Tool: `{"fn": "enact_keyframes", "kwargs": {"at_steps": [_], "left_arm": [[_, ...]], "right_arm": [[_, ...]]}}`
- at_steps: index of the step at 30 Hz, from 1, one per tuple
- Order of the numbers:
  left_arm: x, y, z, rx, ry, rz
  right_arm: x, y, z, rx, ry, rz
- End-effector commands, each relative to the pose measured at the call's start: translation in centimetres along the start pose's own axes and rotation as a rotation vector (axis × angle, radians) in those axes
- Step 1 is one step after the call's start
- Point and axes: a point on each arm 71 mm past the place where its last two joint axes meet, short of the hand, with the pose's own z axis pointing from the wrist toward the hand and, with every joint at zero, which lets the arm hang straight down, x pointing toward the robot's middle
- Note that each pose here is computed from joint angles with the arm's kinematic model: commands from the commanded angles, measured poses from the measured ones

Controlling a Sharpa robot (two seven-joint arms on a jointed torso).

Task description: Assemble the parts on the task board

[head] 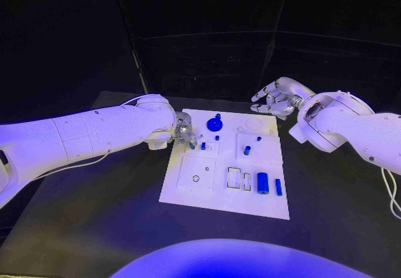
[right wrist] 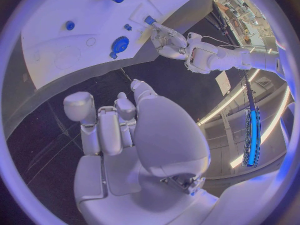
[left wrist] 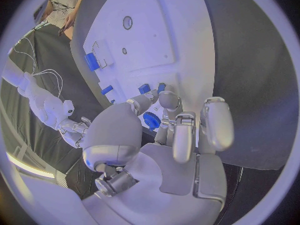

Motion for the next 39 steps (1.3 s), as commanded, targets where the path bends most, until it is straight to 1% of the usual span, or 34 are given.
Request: {"fn": "enact_keyframes", "kwargs": {"at_steps": [1, 16, 21, 27, 32, 36, 39], "left_arm": [[0.82, 0.18, 0.21, -0.023, 0.055, 0.008], [0.66, 0.35, 0.41, -0.036, 0.052, 0.005], [0.57, 0.4, 0.41, -0.035, 0.042, -0.002], [0.37, 0.48, 0.27, -0.022, 0.012, -0.022], [0.21, 0.43, 0.01, 0.008, -0.011, -0.041], [-0.22, 0.25, -0.39, 0.035, -0.039, -0.077], [-0.62, 0.26, -0.69, 0.046, -0.057, -0.102]], "right_arm": [[0.0, 0.1, 0.0, -0.006, 0.004, -0.002], [0.0, 0.1, 0.0, -0.005, 0.003, -0.002], [-0.1, 0.1, 0.0, -0.005, 0.002, -0.002], [-0.1, 0.1, 0.0, -0.006, 0.001, -0.002], [0.0, 0.1, 0.1, -0.006, 0.002, -0.002], [0.0, 0.0, 0.1, -0.003, 0.001, -0.003], [0.0, -0.1, 0.1, -0.002, 0.001, -0.003]]}}
